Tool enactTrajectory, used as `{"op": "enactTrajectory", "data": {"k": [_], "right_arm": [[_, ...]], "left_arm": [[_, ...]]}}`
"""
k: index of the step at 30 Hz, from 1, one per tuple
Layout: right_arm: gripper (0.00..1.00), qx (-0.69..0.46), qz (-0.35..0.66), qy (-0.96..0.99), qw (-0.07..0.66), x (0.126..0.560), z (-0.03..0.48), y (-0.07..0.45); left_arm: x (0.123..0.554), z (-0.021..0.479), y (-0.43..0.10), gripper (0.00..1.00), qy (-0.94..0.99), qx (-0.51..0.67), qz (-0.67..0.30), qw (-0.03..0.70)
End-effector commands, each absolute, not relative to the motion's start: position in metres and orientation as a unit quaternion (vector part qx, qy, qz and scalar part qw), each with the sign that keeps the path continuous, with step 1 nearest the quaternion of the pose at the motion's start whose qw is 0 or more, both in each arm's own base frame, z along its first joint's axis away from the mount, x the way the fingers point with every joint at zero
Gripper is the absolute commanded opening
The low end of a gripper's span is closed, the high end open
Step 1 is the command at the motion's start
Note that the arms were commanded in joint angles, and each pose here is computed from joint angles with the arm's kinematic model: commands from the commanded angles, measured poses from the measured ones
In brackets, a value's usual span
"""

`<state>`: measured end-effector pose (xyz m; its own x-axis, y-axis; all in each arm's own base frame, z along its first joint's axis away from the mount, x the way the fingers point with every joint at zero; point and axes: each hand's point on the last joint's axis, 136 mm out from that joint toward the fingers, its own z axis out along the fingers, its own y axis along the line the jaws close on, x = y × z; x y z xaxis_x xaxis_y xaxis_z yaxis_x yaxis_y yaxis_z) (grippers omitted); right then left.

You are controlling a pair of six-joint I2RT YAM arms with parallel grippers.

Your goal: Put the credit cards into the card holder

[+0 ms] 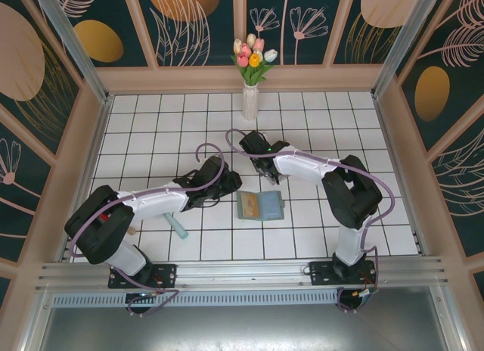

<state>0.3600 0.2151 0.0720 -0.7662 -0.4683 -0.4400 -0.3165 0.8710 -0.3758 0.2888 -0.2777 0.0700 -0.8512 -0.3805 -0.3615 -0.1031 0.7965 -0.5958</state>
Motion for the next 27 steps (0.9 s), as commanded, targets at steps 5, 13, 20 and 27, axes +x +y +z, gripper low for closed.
{"op": "enactTrajectory", "data": {"k": [5,13,20,27], "right_arm": [[0.23,-0.209,-0.159,0.923,0.282,0.361,0.092,0.206],[0.18,-0.207,-0.161,0.920,0.290,0.363,0.099,0.206],[0.15,-0.202,-0.152,0.921,0.295,0.362,0.106,0.207],[0.12,-0.197,-0.133,0.926,0.294,0.359,0.116,0.210]], "left_arm": [[0.292,0.070,-0.281,0.46,0.916,-0.133,-0.296,0.237],[0.292,0.068,-0.282,0.46,0.916,-0.131,-0.297,0.234],[0.292,0.069,-0.281,0.46,0.916,-0.131,-0.296,0.235],[0.292,0.069,-0.281,0.46,0.916,-0.131,-0.297,0.234]]}}
